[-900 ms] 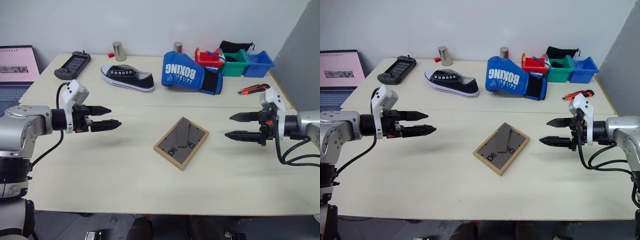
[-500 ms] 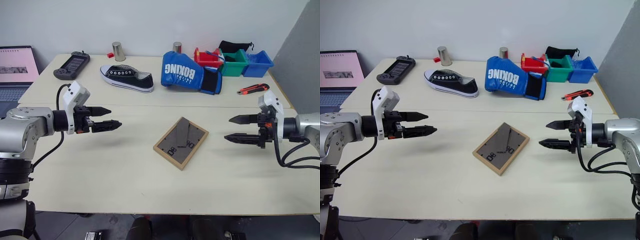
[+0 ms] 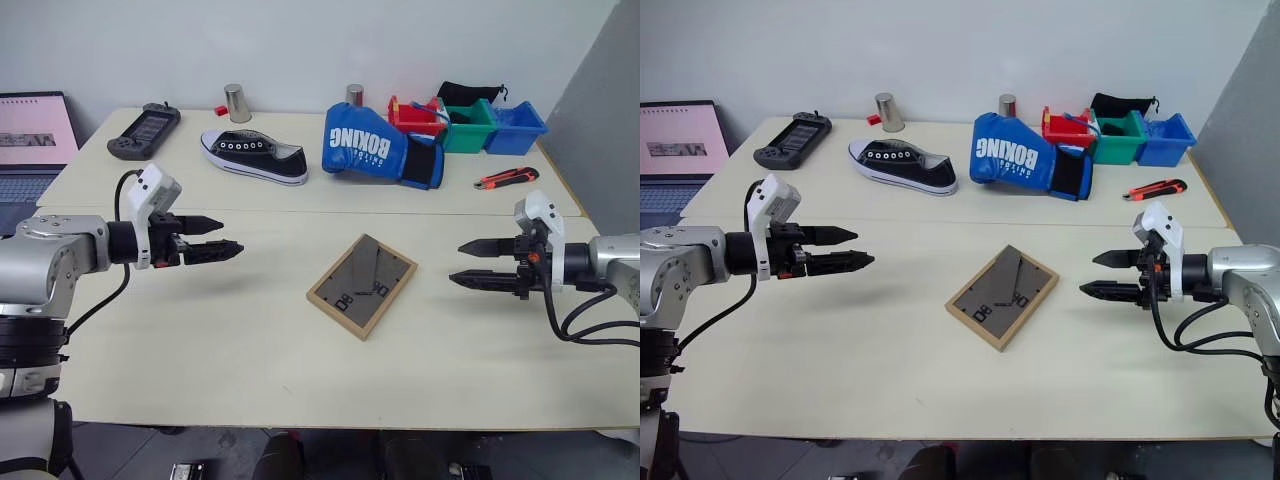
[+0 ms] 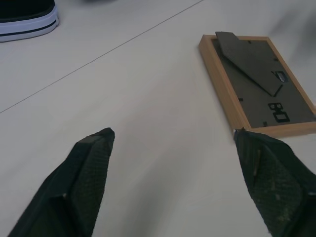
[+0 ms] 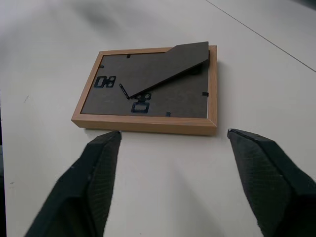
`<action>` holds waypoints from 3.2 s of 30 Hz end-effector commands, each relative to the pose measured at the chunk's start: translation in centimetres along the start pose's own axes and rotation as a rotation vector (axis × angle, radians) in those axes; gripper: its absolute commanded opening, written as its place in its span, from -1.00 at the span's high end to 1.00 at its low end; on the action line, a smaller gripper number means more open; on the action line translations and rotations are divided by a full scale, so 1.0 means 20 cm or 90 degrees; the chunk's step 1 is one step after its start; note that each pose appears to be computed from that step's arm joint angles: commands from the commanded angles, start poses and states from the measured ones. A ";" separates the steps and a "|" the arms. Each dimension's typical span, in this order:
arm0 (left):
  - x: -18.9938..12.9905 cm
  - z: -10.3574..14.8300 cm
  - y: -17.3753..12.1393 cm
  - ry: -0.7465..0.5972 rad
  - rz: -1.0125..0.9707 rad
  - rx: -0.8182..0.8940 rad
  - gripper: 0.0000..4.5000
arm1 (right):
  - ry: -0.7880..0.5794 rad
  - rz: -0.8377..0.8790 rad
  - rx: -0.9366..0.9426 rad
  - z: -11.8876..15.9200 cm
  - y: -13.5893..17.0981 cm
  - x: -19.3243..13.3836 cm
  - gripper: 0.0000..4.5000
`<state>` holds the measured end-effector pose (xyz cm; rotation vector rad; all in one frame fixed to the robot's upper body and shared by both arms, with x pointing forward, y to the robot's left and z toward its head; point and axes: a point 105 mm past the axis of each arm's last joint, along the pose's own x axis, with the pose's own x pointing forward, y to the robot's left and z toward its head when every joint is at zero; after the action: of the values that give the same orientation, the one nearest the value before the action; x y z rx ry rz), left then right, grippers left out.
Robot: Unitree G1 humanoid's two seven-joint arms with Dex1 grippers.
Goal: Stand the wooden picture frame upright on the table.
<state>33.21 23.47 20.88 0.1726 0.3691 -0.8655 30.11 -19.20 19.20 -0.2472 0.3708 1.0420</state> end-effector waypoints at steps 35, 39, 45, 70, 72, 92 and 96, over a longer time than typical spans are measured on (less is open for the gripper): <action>0.75 -0.22 -0.34 0.066 -0.235 0.144 0.99 | 0.001 -0.234 -0.080 -0.17 -0.15 0.52 1.00; 0.70 -0.21 -0.36 0.064 -0.239 0.146 0.99 | -0.027 -0.209 -0.086 -0.11 -0.13 0.61 1.00; 0.60 -0.21 -0.41 0.062 -0.234 0.137 0.99 | -0.056 -0.155 -0.080 -0.06 -0.05 0.71 1.00; 0.54 -0.28 -0.40 0.077 -0.166 0.101 0.99 | 0.004 -0.040 -0.088 -0.13 0.14 0.59 1.00; 0.55 -0.27 -0.38 0.071 -0.154 0.105 0.99 | -0.007 -0.038 -0.075 -0.12 0.15 0.61 1.00; 0.44 -0.26 -0.22 0.073 -0.062 0.090 0.99 | -0.030 0.020 -0.094 -0.04 0.26 0.76 1.00; 0.42 -0.28 -0.21 0.077 -0.056 0.089 0.99 | -0.030 0.024 -0.098 -0.03 0.26 0.77 1.00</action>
<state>33.80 17.04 11.45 0.3240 0.4837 -0.9371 32.54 -5.81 10.76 -0.3407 0.3200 1.0706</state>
